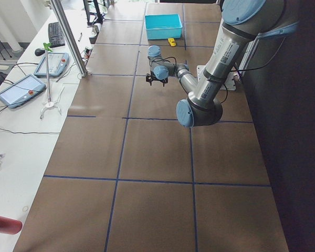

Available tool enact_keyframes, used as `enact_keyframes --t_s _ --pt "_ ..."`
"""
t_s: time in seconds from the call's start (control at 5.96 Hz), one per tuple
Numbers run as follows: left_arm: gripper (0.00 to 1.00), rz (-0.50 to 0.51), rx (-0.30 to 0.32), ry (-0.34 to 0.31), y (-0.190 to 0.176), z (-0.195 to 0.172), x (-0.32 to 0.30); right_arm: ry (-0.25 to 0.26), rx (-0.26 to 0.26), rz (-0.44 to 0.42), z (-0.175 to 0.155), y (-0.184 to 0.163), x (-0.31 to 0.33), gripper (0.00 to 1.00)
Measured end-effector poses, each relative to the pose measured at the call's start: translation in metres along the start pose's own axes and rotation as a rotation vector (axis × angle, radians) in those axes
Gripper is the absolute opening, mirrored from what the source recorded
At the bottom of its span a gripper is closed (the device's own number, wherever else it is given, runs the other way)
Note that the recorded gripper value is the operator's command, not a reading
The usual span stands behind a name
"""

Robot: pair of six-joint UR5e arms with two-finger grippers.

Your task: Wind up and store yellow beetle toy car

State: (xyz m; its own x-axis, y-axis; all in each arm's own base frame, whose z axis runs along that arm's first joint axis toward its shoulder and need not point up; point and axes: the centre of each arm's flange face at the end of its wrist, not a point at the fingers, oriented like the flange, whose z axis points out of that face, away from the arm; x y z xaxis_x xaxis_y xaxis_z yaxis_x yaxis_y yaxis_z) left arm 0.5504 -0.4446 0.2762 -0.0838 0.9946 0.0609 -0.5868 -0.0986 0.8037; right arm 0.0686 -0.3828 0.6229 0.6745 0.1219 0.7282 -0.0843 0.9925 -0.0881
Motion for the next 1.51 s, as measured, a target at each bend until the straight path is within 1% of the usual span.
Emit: enact_keyframes --t_s 0.34,0.5,0.67,0.84,1.17,1.34,1.51 --pt "1.00 -0.013 -0.006 -0.012 0.004 -0.010 -0.006 0.006 0.003 -0.002 -0.001 -0.001 0.000 1.00" --pt "1.00 -0.043 -0.035 -0.014 0.010 -0.024 -0.013 0.010 0.010 0.000 -0.003 -0.002 0.001 1.00" --pt "1.00 -0.095 -0.084 -0.016 0.024 -0.041 -0.023 0.010 0.025 0.001 -0.009 -0.004 0.001 1.00" --pt "1.00 -0.160 -0.131 -0.034 0.047 -0.062 -0.044 0.010 0.045 -0.009 -0.017 -0.006 -0.003 1.00" --pt "1.00 -0.326 -0.211 -0.093 0.111 -0.114 -0.098 0.014 0.088 -0.063 -0.039 -0.003 -0.023 1.00" --pt "1.00 -0.390 -0.231 -0.114 0.144 -0.132 -0.116 0.024 0.088 -0.114 -0.041 -0.003 -0.044 1.00" --pt "1.00 -0.444 -0.248 -0.134 0.180 -0.147 -0.127 0.041 0.068 -0.197 -0.034 -0.008 -0.079 1.00"
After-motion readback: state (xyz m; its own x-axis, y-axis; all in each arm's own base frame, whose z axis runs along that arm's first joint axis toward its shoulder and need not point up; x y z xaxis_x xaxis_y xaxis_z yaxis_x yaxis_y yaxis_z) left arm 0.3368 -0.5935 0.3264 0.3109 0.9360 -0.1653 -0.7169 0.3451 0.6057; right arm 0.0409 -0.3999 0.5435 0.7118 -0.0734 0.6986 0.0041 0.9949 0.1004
